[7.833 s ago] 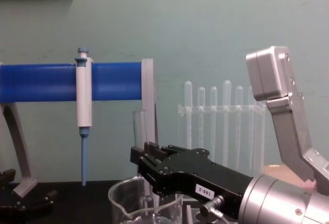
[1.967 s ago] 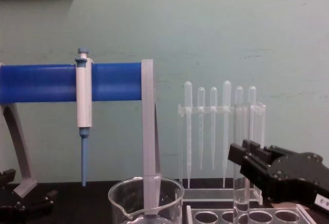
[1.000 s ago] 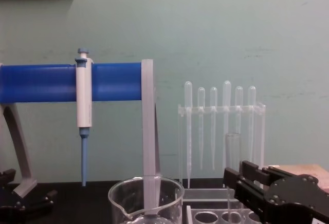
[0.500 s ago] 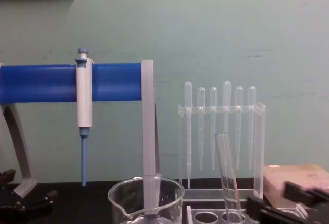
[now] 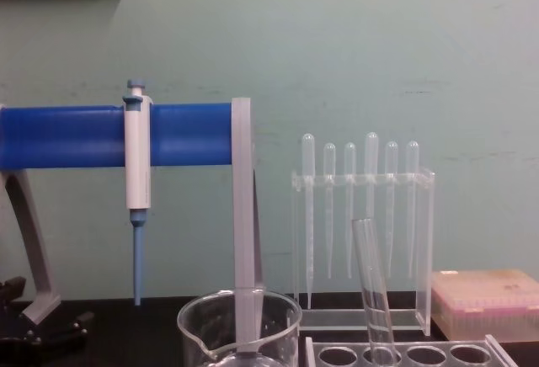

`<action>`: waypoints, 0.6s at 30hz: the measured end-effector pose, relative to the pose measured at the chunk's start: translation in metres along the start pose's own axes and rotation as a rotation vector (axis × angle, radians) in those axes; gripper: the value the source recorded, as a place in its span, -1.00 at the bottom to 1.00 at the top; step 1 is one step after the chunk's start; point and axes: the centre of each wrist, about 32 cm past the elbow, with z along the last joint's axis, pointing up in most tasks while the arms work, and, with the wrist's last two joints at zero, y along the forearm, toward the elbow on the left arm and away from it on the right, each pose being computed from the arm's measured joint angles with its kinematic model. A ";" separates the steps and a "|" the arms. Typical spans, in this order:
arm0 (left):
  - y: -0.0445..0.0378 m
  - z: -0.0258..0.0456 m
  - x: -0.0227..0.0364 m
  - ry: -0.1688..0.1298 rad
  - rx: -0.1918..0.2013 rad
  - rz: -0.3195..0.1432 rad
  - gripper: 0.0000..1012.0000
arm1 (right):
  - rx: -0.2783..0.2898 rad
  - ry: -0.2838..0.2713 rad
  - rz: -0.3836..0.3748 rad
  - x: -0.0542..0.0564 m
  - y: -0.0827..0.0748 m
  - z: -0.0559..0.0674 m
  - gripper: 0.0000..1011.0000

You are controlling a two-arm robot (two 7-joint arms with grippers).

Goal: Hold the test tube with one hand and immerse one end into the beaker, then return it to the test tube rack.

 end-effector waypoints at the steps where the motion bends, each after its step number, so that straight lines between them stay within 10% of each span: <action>1: 0.0000 0.0000 0.0000 0.000 0.000 0.000 0.98 | -0.005 -0.010 -0.011 0.002 0.001 0.000 0.98; 8: 0.0000 0.0000 0.0000 0.000 0.000 0.000 0.98 | -0.040 -0.128 -0.087 0.015 0.023 0.000 0.98; 18: 0.0000 0.0000 0.0000 0.000 0.000 0.000 0.98 | -0.130 -0.379 -0.115 -0.003 0.052 -0.006 0.98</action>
